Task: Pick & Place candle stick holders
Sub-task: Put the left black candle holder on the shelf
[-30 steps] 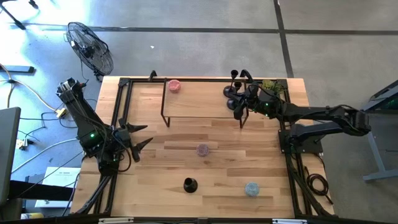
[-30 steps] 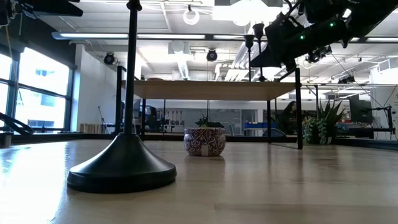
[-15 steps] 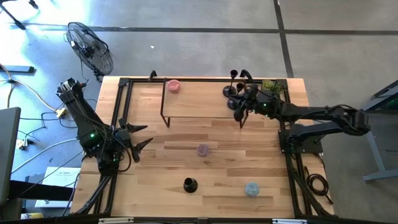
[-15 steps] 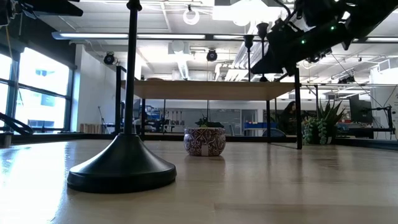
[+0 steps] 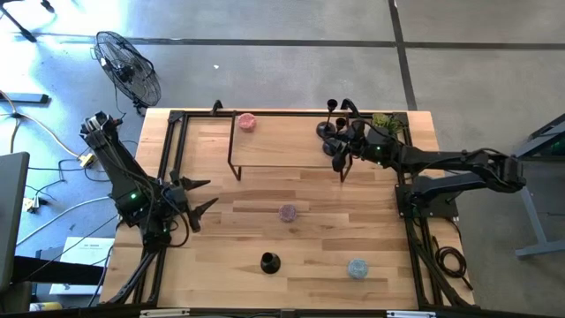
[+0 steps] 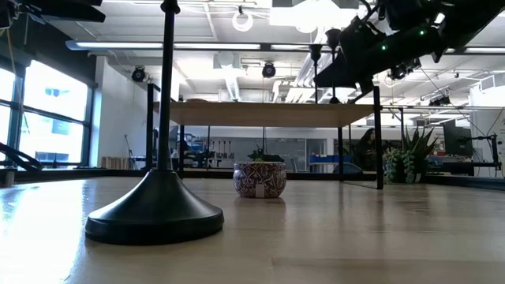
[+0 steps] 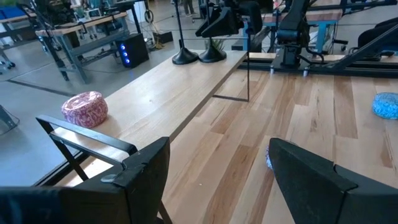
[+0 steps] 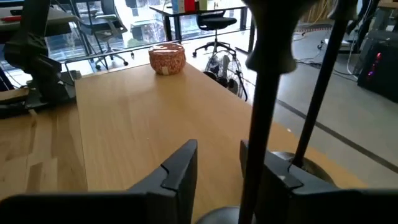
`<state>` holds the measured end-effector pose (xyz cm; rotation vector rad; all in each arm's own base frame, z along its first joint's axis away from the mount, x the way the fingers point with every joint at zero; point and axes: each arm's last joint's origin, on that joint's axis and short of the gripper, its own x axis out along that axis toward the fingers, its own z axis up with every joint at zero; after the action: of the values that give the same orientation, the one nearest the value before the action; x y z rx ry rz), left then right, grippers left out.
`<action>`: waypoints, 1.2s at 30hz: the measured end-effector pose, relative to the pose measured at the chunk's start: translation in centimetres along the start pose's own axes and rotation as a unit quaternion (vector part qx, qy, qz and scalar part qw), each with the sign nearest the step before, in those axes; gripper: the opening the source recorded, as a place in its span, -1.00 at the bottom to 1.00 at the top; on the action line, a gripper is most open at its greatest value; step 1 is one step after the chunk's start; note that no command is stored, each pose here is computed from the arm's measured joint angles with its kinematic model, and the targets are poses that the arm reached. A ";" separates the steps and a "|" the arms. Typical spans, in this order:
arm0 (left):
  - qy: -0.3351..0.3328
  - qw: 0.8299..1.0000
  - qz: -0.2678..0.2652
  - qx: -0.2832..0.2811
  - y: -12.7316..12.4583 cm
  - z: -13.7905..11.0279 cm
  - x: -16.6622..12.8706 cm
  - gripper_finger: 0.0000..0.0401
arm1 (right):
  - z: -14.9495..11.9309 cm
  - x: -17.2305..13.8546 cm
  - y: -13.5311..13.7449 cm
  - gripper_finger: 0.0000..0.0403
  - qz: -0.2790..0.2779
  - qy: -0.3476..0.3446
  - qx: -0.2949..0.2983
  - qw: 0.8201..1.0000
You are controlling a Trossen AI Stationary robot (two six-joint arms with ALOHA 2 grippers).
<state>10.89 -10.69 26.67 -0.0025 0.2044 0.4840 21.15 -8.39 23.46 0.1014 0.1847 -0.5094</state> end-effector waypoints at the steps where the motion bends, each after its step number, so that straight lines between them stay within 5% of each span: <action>1: 0.000 1.000 0.000 0.000 0.0 0.0 0.0 0.34 | 0.0 0.0 0.0 -0.38 0.000 0.000 0.003 1.000; 14: 0.000 1.000 0.000 -0.001 0.0 0.0 0.0 0.34 | 0.1 0.0 0.0 -0.06 -0.001 -0.005 0.014 1.000; 36: 0.000 1.000 0.000 -0.010 0.0 0.0 0.0 0.34 | 1.8 -0.2 0.1 -0.04 0.007 -0.090 -0.018 0.996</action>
<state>10.89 -10.70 26.67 -0.0222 0.1986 0.4862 21.34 -8.44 25.27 0.0214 0.0163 -0.4991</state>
